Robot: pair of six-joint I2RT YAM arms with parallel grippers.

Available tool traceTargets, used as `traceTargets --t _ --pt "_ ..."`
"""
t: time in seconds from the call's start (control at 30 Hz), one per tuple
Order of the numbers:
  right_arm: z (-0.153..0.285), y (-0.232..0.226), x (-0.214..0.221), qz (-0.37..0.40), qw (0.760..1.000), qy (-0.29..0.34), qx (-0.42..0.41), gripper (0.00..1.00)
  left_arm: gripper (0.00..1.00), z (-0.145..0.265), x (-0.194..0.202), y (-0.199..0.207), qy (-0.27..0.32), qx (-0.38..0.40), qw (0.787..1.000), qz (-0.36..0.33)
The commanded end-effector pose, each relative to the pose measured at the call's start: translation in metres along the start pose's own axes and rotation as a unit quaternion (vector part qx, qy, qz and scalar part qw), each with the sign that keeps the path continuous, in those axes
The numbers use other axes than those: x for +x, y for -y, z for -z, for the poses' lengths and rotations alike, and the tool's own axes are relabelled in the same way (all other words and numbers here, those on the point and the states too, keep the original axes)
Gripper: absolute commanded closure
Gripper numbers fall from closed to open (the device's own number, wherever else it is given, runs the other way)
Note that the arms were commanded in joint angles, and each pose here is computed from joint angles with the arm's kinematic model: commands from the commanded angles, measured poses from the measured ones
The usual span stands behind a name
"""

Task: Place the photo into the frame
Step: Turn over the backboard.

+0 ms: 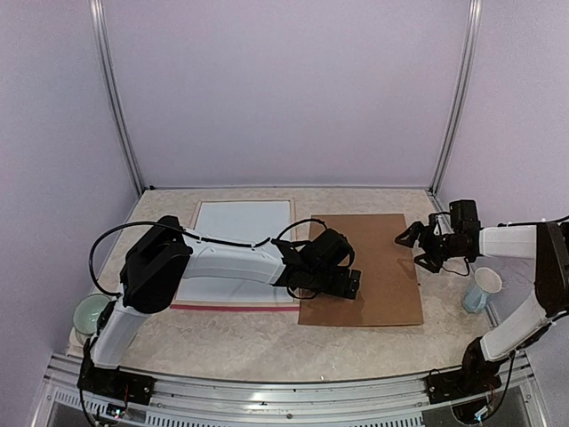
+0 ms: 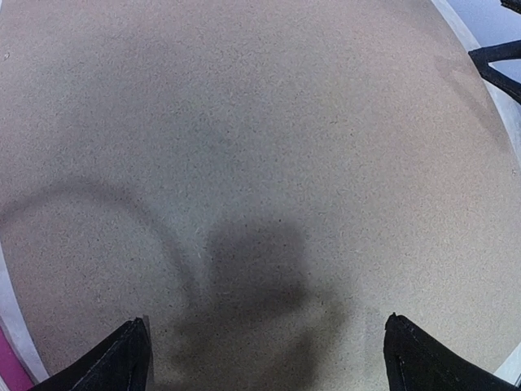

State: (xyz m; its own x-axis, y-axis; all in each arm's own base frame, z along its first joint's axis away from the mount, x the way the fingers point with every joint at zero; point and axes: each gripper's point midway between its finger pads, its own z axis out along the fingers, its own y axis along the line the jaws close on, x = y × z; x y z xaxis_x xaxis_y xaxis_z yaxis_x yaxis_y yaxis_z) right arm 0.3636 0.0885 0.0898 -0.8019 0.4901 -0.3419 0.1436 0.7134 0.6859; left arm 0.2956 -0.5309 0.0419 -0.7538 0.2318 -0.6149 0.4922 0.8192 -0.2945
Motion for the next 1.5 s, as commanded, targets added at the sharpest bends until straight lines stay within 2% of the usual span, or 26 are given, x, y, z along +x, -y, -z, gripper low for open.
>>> traceTargets --t 0.0,0.23,0.43,0.63,0.8,1.47 --pt "0.011 -0.040 0.001 0.010 0.996 -0.012 -0.088 0.01 0.01 -0.010 0.014 0.002 -0.024 0.009 1.000 -0.006" --pt "0.011 -0.049 -0.003 0.011 0.994 -0.014 -0.107 0.01 0.01 0.016 -0.022 -0.012 0.016 -0.005 1.000 0.015" --pt "0.009 -0.047 -0.001 0.009 0.994 -0.019 -0.107 0.01 0.01 0.046 -0.068 -0.076 0.059 -0.051 0.995 0.067" --pt "0.007 -0.051 -0.002 0.009 0.993 -0.020 -0.118 0.01 0.01 0.057 -0.073 -0.128 0.064 -0.124 0.988 0.066" --pt "0.007 -0.053 -0.004 0.009 0.992 -0.020 -0.125 0.01 0.01 0.042 -0.055 -0.146 0.038 -0.152 0.986 0.062" --pt "0.007 -0.059 -0.004 0.005 0.990 -0.026 -0.139 0.01 0.01 0.011 -0.028 -0.109 0.002 -0.089 0.995 0.053"
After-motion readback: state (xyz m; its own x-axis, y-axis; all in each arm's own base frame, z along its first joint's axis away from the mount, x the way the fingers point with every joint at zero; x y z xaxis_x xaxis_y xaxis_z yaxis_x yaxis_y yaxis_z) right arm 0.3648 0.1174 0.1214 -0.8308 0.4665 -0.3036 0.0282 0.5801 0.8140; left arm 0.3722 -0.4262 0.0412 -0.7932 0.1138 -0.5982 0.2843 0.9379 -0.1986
